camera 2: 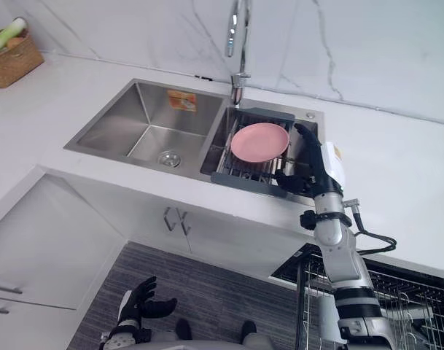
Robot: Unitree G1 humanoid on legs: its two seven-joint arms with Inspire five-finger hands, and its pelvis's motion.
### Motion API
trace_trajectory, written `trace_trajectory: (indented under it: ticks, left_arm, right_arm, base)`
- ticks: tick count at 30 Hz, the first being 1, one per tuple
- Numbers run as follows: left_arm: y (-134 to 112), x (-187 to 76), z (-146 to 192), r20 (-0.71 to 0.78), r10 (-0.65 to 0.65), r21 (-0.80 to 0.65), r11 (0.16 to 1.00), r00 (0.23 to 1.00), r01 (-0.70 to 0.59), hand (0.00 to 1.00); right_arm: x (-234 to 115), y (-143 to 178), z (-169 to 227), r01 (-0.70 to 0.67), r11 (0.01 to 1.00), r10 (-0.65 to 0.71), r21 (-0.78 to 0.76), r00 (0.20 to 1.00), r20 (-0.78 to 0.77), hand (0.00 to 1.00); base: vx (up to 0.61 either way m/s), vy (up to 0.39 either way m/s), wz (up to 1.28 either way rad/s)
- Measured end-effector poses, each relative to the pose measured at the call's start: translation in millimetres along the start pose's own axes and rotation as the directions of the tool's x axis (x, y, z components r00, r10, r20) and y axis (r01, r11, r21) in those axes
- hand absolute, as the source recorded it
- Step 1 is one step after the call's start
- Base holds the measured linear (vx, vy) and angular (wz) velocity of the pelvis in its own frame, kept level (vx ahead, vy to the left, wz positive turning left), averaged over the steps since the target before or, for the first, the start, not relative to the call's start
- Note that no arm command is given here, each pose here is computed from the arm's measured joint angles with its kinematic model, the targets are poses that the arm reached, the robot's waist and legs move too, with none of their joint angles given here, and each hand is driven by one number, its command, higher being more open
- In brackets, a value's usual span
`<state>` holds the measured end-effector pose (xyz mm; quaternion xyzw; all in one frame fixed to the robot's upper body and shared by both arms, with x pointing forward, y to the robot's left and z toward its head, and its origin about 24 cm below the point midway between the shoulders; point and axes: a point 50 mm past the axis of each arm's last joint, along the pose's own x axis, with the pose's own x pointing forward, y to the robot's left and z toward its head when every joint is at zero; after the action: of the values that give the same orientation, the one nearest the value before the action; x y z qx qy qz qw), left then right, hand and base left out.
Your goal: Walk over to the sink, pick up the cup, carry it to the dishwasher, place the cup inside the dishwasher, then close the dishwasher door
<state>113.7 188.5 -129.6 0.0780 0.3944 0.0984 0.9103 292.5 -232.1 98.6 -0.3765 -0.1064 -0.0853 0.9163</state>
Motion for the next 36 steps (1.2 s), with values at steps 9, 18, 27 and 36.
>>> trace_trajectory:
  ticks: [9, 18, 27, 36]
  left_arm:
    - [5, 2, 3, 0.002, 0.041, -0.048, 0.998, 0.999, -0.041, 0.9]
    - [5, 6, 9, 0.016, 0.053, -0.059, 0.997, 0.998, -0.052, 0.9]
    - [3, 7, 13, 0.025, 0.049, -0.074, 0.996, 0.998, -0.047, 0.9]
    - [0, 8, 17, 0.035, 0.042, -0.081, 0.996, 0.999, -0.039, 0.9]
  right_arm:
    - [31, 12, 0, -0.106, 0.979, 0.106, -0.174, 0.994, -0.005, 0.9]
    - [49, -1, -2, -0.076, 0.955, 0.063, -0.286, 0.996, -0.055, 0.9]
    - [54, -17, -3, -0.013, 0.956, -0.006, -0.294, 0.998, -0.066, 0.9]
    - [63, -31, 0, 0.022, 0.936, -0.047, -0.351, 0.997, -0.064, 0.9]
  base:
    - [-0.02, -0.002, 0.19]
    - [-0.02, -0.001, -0.02]
    - [0.0, -0.003, -0.02]
    - [-0.01, -0.006, -0.04]
